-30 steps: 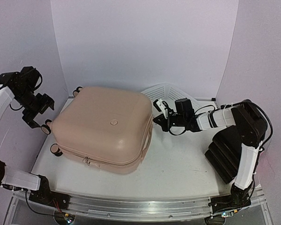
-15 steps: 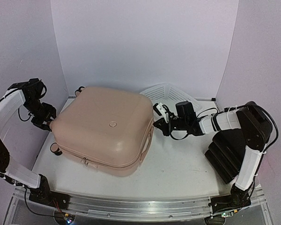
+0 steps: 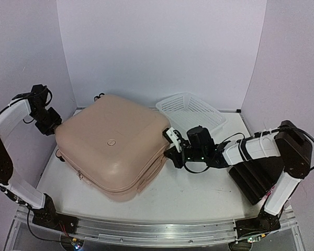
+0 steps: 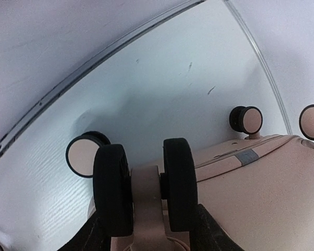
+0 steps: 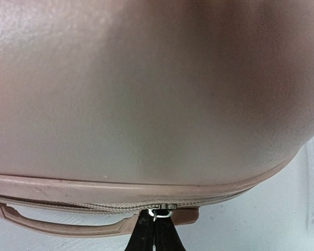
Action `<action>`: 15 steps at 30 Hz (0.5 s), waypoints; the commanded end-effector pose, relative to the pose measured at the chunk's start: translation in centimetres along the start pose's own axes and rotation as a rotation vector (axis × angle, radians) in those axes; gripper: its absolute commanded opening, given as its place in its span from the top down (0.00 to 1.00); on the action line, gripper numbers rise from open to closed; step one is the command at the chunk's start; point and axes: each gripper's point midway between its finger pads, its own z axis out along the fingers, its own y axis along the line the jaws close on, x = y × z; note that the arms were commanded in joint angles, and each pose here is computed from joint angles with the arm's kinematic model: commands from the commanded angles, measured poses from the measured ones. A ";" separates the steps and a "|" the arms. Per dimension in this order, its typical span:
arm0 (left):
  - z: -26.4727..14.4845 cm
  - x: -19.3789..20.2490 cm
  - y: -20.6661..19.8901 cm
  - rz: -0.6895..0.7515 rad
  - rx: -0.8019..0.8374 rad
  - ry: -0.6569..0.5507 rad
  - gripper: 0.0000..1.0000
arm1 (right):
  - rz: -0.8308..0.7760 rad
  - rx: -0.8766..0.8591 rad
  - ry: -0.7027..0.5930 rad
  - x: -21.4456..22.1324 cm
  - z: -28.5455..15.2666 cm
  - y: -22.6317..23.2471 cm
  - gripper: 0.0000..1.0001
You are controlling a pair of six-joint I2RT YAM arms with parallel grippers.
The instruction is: Open, take out, and arrange the luggage
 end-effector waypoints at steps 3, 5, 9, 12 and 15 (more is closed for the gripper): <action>3.3 1.3 -1.8 0.465 0.086 0.003 0.67 | 0.047 0.053 -0.036 -0.4 -2.2 0.3 1.00; 3.3 0.9 -1.7 0.493 0.075 -0.017 0.67 | 0.072 0.083 -0.018 0.2 -3.0 -1.1 1.00; 3.6 0.6 -1.6 0.533 0.064 -0.037 0.67 | 0.099 0.111 0.009 0.8 -4.2 -3.1 1.00; 4.0 0.6 -1.7 0.559 0.069 -0.037 0.67 | 0.128 0.121 0.015 0.8 -4.5 -5.1 1.00; 4.1 0.5 -1.8 0.577 0.078 -0.044 0.68 | 0.062 0.116 0.014 0.2 -4.1 -7.0 1.00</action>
